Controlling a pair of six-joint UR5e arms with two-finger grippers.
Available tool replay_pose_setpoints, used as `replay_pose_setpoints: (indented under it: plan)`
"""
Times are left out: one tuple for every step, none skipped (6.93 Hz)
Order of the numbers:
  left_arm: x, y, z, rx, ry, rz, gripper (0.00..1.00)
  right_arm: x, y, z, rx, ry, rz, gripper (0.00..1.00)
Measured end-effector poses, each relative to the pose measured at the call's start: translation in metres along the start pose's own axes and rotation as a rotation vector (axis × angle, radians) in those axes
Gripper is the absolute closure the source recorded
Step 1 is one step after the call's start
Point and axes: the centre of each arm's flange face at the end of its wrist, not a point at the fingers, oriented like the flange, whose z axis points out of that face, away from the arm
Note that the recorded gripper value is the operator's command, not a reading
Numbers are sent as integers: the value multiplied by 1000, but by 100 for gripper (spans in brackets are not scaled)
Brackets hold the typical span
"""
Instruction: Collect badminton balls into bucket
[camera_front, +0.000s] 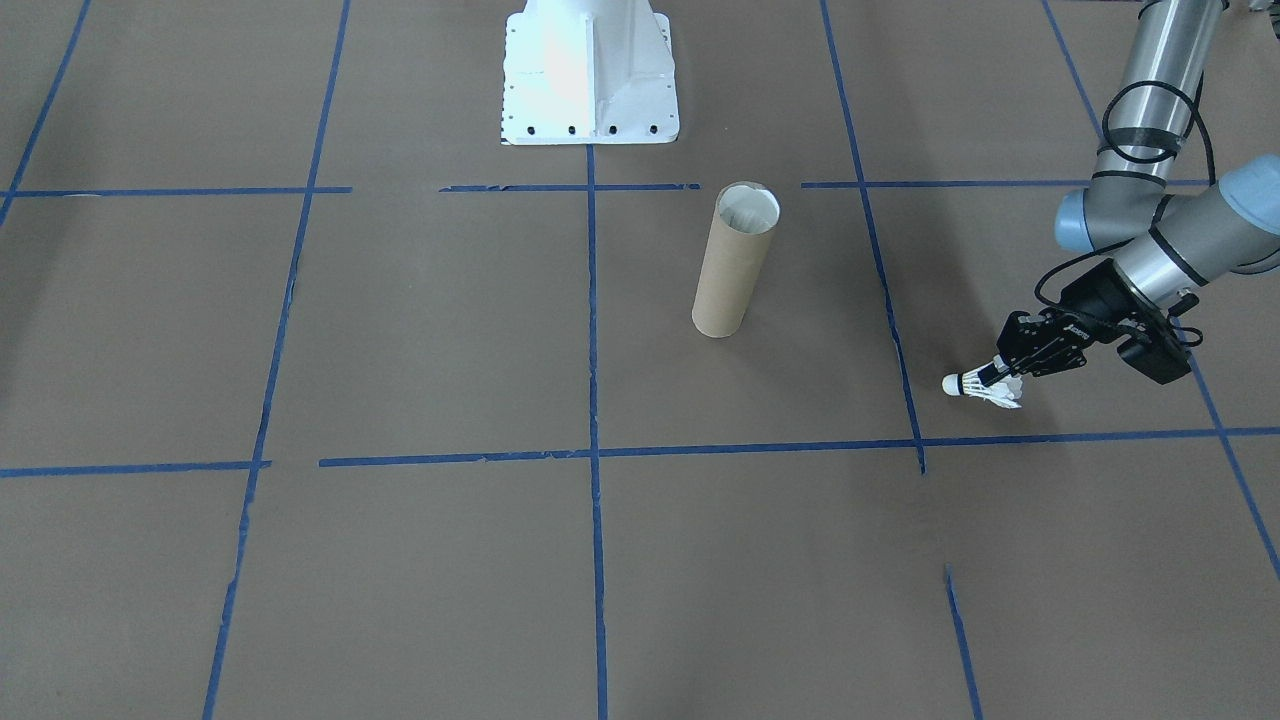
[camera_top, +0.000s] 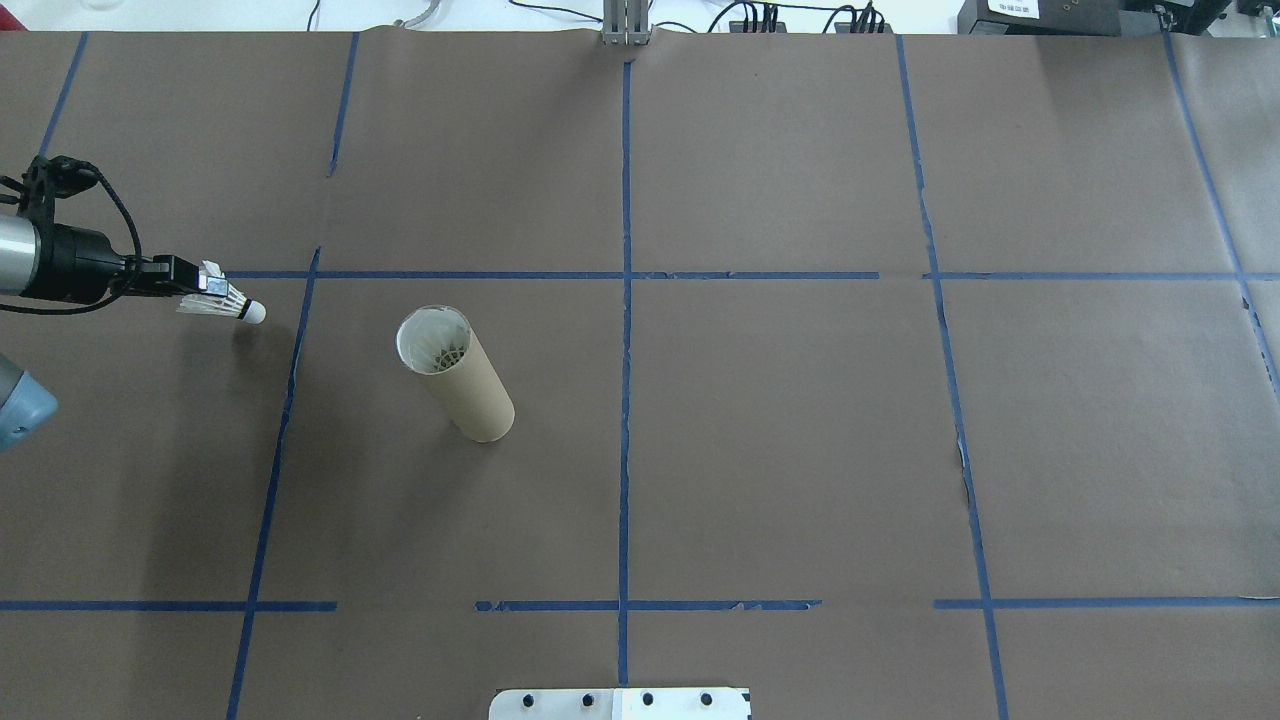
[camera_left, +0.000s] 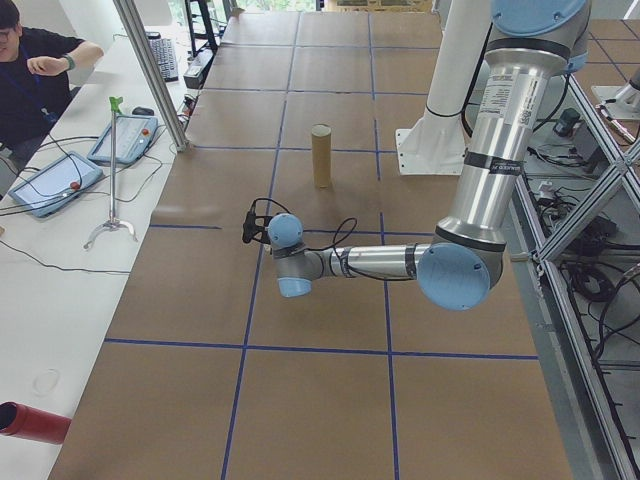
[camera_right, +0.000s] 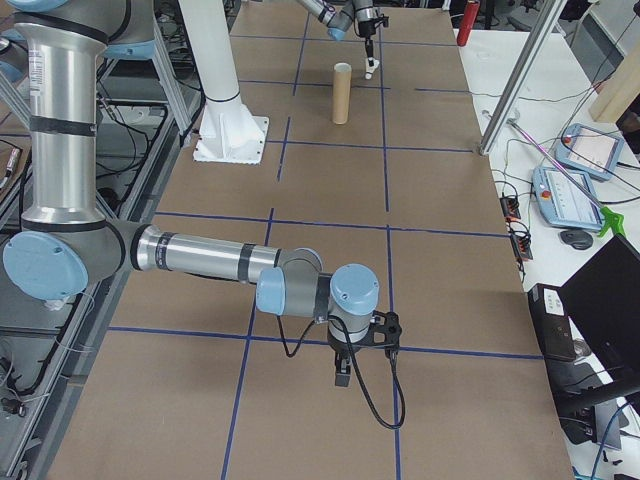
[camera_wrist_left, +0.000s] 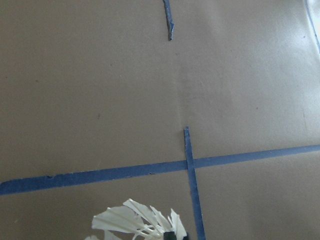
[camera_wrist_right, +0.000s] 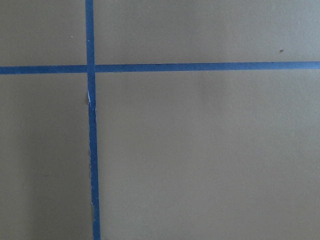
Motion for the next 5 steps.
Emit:
replay_pose_setpoints:
  plan:
    - [21, -4, -3, -2, -8, -58, 100, 0, 0, 0, 0, 0, 0, 0]
    - [48, -10, -8, -9, -35, -113, 100, 0, 0, 0, 0, 0, 0, 0]
    - [82, -16, -14, -19, -75, -162, 100, 0, 0, 0, 0, 0, 0, 0]
    - [115, -19, -21, -29, -119, -204, 100, 0, 0, 0, 0, -1, 0, 0]
    - [145, -20, -31, -33, -165, -241, 100, 0, 0, 0, 0, 0, 0, 0]
